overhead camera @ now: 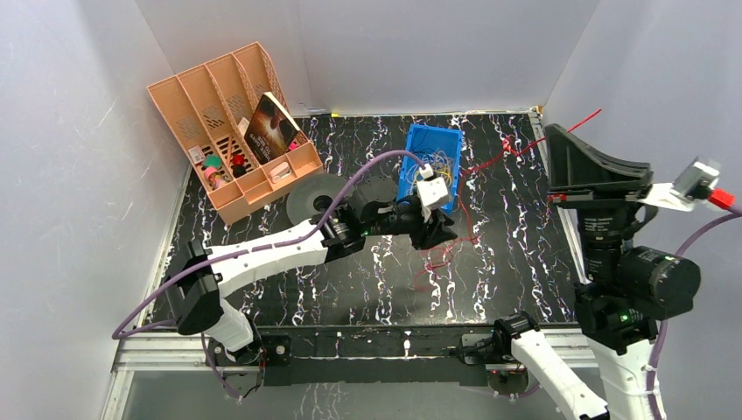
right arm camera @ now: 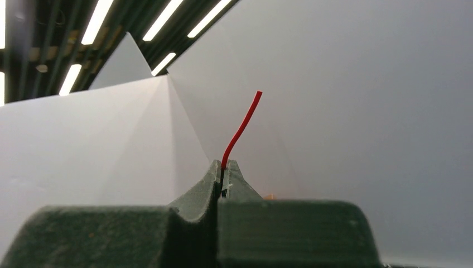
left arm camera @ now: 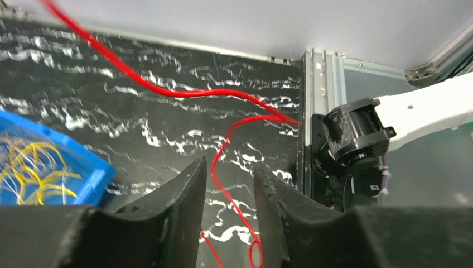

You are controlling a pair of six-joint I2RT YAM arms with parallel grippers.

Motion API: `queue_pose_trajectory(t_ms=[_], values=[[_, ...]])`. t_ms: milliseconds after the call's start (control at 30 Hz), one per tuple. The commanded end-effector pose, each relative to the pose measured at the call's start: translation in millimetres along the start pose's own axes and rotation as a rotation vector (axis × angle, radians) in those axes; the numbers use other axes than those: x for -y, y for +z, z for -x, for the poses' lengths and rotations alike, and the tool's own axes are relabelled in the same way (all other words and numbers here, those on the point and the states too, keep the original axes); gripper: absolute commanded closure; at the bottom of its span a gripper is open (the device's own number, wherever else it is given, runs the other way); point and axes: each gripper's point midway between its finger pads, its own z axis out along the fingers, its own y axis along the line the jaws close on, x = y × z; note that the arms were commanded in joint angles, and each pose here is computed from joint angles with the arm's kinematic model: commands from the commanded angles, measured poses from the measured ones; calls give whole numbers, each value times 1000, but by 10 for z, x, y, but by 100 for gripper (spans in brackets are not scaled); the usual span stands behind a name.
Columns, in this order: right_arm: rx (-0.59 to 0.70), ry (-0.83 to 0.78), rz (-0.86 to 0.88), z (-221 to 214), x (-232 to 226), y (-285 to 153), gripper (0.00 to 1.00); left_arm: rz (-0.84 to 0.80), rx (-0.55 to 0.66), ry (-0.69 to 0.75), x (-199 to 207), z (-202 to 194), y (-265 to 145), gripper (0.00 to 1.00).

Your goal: Wrap the cables

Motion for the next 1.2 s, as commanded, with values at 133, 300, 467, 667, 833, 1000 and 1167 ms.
queue_pose_trajectory(t_ms=[133,300,467,667,833,1000,1167], values=[[-47,-135,-119,-212,378,-186,100,117,-67,-87,-91,-476,-188,45],[-134,-187,-141,-454,529,-231,100,209,-49,-112,-118,-451,-515,37],[-256,-220,-75,-799,558,-303,100,286,-42,-127,-119,-254,-863,26],[-447,-220,83,-1328,494,-402,100,382,-34,-87,-141,100,-1324,18],[-623,-164,152,-1794,550,-494,100,477,-116,-32,-228,347,-1654,17],[-772,-83,172,-2186,643,-601,100,531,-240,-29,-311,270,-1749,13],[-912,2,158,-2563,790,-736,100,535,-315,-94,-407,109,-1713,9]])
